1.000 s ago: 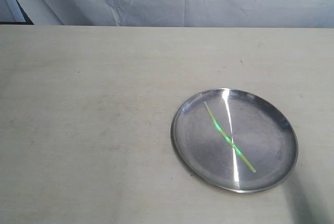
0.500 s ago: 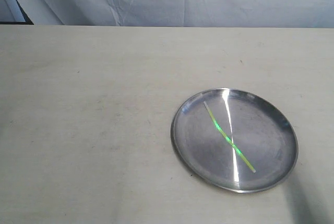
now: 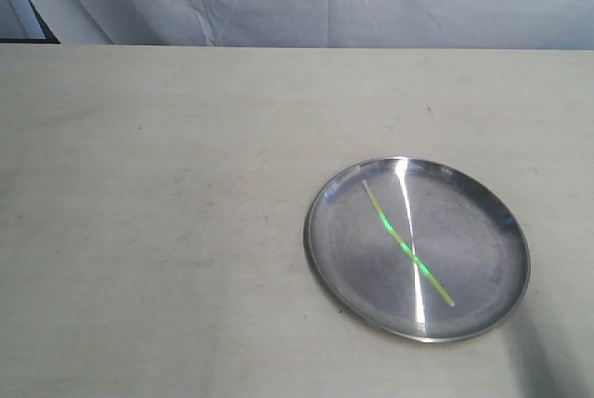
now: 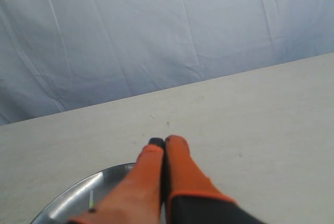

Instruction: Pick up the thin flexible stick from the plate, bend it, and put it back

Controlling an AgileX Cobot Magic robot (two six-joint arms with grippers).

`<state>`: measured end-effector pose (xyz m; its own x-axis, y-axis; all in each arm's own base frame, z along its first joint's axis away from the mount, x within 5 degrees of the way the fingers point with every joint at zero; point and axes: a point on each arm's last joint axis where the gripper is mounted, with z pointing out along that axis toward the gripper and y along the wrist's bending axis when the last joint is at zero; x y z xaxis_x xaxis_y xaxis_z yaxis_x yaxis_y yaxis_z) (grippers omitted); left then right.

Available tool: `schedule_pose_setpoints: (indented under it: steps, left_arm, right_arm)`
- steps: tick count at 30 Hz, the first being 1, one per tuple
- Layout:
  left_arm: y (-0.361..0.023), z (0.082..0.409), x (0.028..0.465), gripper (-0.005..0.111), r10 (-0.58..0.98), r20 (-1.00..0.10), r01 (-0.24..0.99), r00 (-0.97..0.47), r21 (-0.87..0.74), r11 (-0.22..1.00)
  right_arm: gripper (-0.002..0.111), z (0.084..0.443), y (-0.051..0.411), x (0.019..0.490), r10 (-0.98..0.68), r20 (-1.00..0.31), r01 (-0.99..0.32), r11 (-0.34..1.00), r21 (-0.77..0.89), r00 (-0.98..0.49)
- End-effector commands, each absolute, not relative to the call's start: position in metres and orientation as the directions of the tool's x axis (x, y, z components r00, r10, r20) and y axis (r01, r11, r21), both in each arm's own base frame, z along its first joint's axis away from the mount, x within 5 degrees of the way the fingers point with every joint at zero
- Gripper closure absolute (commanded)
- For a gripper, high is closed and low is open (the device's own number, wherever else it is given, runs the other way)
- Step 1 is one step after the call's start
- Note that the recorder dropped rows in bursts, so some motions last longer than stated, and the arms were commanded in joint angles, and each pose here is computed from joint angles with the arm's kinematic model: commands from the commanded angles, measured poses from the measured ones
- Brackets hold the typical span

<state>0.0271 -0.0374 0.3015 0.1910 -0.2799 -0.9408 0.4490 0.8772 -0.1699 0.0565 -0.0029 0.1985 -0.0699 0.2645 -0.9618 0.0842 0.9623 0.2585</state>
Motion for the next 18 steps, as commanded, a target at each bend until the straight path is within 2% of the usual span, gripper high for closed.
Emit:
schedule_pose_setpoints:
  steps: [1, 7, 9, 11, 13, 14, 16, 18]
  left_arm:
    - [-0.034, 0.306, 0.025, 0.107, -0.234, -0.951, 0.392, 0.201, -0.14, 0.909]
    - [-0.026, 0.309, 0.028, 0.107, -0.317, -0.922, 0.318, 0.223, -0.239, 0.918]
    - [-0.018, 0.314, 0.028, 0.107, -0.487, -0.836, 0.304, 0.251, -0.41, 0.86]
    - [-0.005, 0.317, 0.027, 0.107, -0.694, -0.665, 0.275, 0.275, -0.637, 0.72]
    - [0.011, 0.309, 0.029, 0.107, -0.861, -0.42, 0.19, 0.286, -0.856, 0.481]
    - [0.017, 0.303, 0.029, 0.107, -0.895, -0.338, 0.121, 0.292, -0.915, 0.385]
    - [0.021, 0.288, 0.03, 0.107, -0.922, -0.266, -0.029, 0.281, -0.963, 0.269]
    - [0.021, 0.279, 0.03, 0.107, -0.936, -0.243, -0.107, 0.256, -0.969, 0.223]
  right_arm:
    - [0.108, 0.198, -0.003, 0.056, 0.26, -0.964, 0.089, 0.963, 0.254, -0.059]
    - [0.108, 0.198, -0.003, 0.056, 0.26, -0.964, 0.089, 0.963, 0.254, -0.061]
    - [0.108, 0.198, -0.003, 0.056, 0.26, -0.964, 0.089, 0.963, 0.254, -0.061]
    - [0.108, 0.198, -0.003, 0.056, 0.26, -0.964, 0.089, 0.963, 0.254, -0.061]
    - [0.108, 0.198, -0.003, 0.056, 0.26, -0.964, 0.089, 0.963, 0.254, -0.061]
    - [0.108, 0.198, -0.003, 0.056, 0.26, -0.964, 0.089, 0.963, 0.254, -0.061]
    - [0.108, 0.198, -0.003, 0.056, 0.26, -0.964, 0.089, 0.963, 0.254, -0.061]
    - [0.108, 0.198, -0.003, 0.056, 0.26, -0.964, 0.089, 0.963, 0.254, -0.061]
